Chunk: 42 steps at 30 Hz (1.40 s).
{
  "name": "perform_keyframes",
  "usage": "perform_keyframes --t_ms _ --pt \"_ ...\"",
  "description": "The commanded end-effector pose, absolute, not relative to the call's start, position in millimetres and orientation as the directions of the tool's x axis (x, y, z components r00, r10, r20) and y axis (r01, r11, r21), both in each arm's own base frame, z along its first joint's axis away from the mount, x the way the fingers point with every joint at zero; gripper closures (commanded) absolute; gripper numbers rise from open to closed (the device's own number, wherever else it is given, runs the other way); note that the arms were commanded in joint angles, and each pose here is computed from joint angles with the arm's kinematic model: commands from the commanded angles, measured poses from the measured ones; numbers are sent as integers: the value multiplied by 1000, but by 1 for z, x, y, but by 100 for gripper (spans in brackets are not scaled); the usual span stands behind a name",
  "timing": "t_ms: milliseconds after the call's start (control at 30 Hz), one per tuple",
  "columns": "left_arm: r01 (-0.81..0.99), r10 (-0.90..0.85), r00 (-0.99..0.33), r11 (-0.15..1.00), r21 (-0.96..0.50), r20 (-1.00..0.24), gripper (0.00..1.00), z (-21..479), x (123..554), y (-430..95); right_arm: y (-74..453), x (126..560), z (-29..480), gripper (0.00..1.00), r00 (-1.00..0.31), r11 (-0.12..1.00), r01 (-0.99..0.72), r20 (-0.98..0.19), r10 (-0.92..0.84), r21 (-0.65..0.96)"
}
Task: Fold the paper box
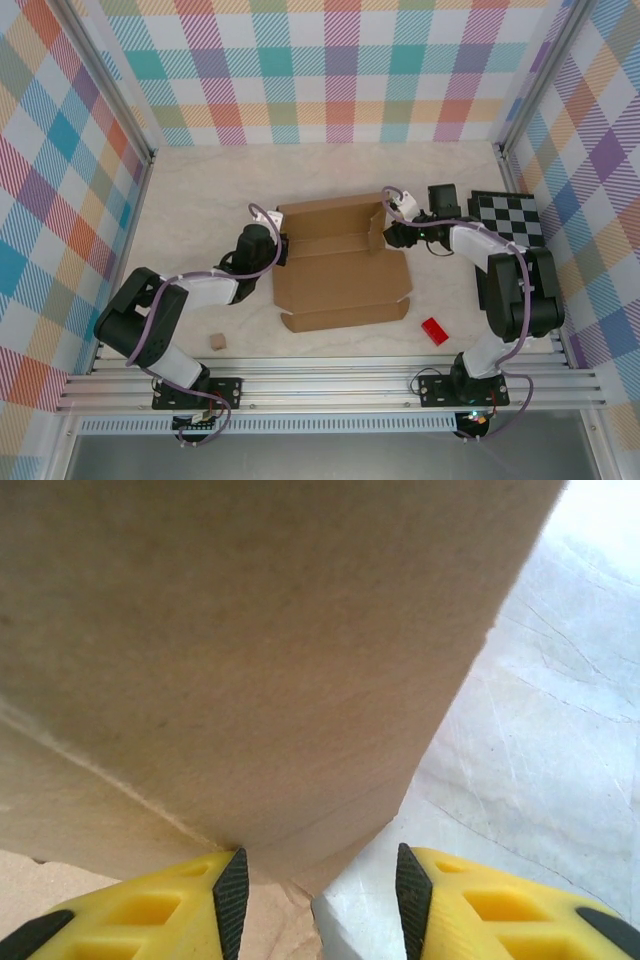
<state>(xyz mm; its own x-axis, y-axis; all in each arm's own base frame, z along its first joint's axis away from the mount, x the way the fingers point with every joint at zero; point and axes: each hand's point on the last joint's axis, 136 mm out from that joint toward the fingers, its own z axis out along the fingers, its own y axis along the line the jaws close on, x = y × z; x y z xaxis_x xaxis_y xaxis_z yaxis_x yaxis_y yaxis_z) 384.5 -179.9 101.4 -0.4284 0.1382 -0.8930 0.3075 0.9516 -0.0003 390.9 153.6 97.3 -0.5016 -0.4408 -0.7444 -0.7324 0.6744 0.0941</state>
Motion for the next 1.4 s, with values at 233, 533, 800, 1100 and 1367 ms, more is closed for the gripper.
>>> perform_keyframes --t_ms 233,533,800,1100,1367 --pt "379 203 -404 925 39 -892 100 92 372 -195 176 394 128 45 -437 657 -743 -836 -333 127" --pt "391 222 -403 919 52 -888 100 90 372 -196 173 398 136 40 -430 691 -715 -847 -314 107" --pt "409 219 -398 911 41 -891 100 93 371 -200 173 407 138 39 -435 707 -698 -851 -294 112" --pt "437 215 -391 899 25 -895 100 96 367 -206 156 433 143 42 -484 860 -500 -857 -178 104" --pt "466 218 -390 885 12 -895 100 97 363 -215 149 441 134 53 -513 927 -362 -851 -112 96"
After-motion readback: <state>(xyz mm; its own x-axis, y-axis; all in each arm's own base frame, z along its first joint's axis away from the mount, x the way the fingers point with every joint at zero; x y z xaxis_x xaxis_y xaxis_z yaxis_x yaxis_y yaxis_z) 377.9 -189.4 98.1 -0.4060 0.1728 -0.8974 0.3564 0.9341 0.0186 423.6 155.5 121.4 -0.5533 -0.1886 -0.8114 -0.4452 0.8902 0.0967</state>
